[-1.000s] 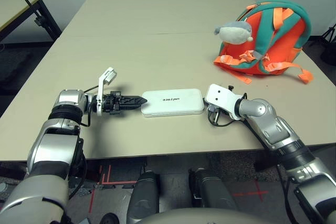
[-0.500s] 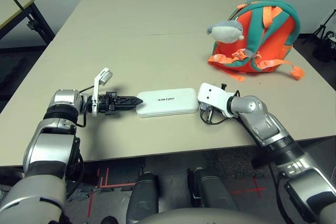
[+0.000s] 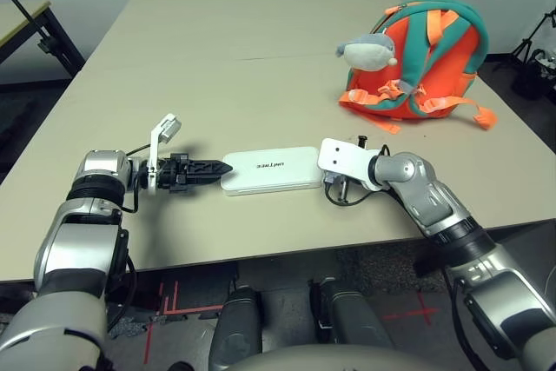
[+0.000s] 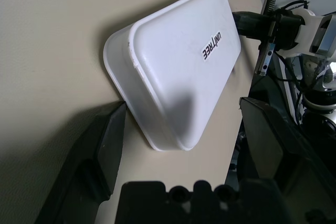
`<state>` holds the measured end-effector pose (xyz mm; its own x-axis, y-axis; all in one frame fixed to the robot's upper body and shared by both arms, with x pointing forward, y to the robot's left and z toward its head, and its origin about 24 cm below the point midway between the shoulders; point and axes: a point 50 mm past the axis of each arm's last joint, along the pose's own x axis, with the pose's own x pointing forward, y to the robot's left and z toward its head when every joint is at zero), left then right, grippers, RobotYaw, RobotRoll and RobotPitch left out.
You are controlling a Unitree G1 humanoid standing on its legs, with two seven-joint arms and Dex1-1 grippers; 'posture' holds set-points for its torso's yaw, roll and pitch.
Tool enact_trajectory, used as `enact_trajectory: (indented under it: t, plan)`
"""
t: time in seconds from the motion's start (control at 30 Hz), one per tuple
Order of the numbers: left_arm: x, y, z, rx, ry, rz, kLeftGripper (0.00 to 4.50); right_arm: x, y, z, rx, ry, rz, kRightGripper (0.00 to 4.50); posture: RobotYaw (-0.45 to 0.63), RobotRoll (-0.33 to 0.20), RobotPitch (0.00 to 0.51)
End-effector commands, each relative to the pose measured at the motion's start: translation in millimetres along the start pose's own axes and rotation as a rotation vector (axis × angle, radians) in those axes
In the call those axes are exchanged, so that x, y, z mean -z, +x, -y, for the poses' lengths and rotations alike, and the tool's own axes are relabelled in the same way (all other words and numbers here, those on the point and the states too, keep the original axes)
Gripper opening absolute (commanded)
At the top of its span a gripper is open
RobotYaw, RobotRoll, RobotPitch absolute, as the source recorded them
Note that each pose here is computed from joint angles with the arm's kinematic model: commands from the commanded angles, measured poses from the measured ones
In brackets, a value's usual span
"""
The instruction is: Put the pencil case into the backpack and zip it.
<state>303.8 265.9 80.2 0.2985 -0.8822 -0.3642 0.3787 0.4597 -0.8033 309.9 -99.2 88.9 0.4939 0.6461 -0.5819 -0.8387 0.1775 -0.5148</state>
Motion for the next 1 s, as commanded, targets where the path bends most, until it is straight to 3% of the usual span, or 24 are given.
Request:
enact_trajectory:
  t: [0.03,1.0]
  plan:
    - [9,13,-3,0.020,-0.023,-0.034,4.32,-35,22,-27,-0.181,-0.089,0.137,0.00,0.07,0.000,0.096]
    - [15,14,-3,0.028,-0.031,-0.024,4.32,-73,40,-30,-0.265,-0.201,0.216,0.00,0.08,0.000,0.092]
